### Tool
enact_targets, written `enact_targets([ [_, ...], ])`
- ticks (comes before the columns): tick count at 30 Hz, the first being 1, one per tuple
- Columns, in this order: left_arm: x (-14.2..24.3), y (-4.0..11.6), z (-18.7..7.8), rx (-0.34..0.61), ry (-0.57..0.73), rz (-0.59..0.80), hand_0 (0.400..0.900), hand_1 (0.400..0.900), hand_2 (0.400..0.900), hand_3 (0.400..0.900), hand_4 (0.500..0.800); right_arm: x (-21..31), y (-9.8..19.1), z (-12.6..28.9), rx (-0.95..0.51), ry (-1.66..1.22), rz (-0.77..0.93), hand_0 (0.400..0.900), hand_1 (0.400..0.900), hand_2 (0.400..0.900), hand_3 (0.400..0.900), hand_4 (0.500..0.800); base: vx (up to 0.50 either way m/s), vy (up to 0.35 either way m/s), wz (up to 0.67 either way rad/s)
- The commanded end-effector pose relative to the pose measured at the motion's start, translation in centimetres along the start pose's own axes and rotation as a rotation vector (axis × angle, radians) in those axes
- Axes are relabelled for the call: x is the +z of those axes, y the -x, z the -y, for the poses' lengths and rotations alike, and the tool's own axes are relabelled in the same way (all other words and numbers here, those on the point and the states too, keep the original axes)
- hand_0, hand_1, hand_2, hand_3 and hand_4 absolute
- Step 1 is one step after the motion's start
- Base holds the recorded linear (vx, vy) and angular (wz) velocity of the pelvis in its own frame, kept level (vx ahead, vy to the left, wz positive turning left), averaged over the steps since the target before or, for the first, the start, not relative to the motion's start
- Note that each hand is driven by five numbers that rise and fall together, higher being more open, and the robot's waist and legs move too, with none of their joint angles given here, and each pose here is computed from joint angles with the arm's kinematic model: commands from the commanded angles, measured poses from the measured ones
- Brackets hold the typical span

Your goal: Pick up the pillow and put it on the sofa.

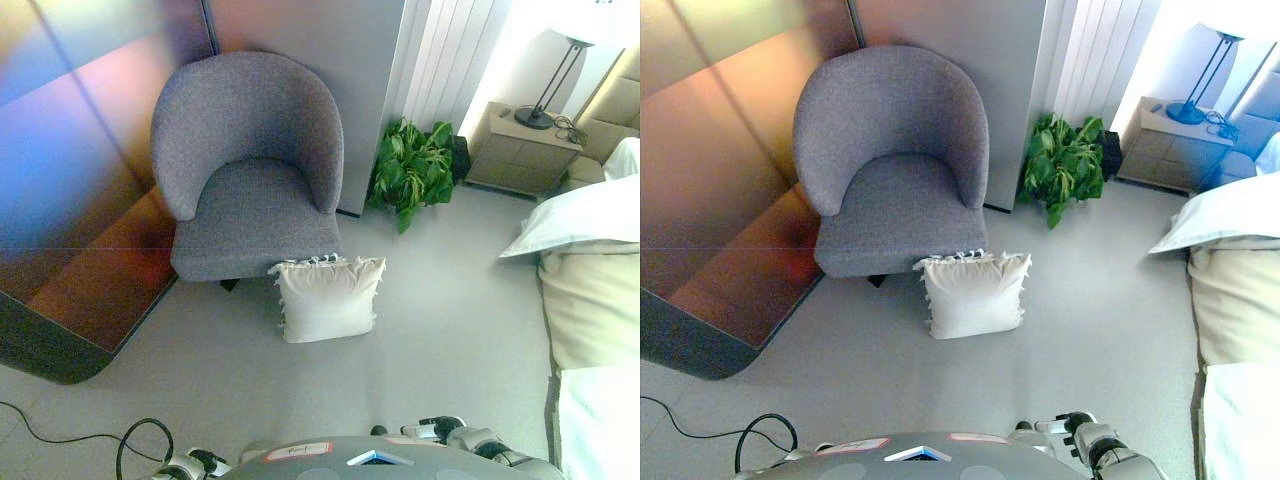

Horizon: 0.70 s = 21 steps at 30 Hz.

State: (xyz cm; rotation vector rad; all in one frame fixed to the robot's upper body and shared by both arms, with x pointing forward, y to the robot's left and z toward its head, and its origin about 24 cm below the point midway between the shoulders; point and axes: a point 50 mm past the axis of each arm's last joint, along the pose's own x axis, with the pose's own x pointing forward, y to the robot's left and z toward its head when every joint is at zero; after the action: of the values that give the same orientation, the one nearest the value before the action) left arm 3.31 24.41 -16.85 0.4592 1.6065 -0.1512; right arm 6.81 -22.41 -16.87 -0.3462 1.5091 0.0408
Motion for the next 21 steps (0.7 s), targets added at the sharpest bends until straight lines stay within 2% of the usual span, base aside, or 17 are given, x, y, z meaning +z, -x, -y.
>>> enact_targets([
  [1, 4.65, 0.45, 1.78, -0.064, 0.011, 0.121, 0.9, 0.9, 0.9, 0.9, 0.8, -1.12, -0.11, -0.65, 0.036, 0.08, -0.083, 0.9, 0.9, 0.9, 0.9, 0.8, 0.0, 0.0, 0.0],
  [21, 4.48, 0.43, 1.84, -0.072, -0.008, 0.109, 0.9, 0.9, 0.9, 0.9, 0.8, -0.8, -0.08, -0.7, 0.03, 0.098, -0.085, 0.9, 0.9, 0.9, 0.9, 0.8, 0.003, 0.0, 0.0],
])
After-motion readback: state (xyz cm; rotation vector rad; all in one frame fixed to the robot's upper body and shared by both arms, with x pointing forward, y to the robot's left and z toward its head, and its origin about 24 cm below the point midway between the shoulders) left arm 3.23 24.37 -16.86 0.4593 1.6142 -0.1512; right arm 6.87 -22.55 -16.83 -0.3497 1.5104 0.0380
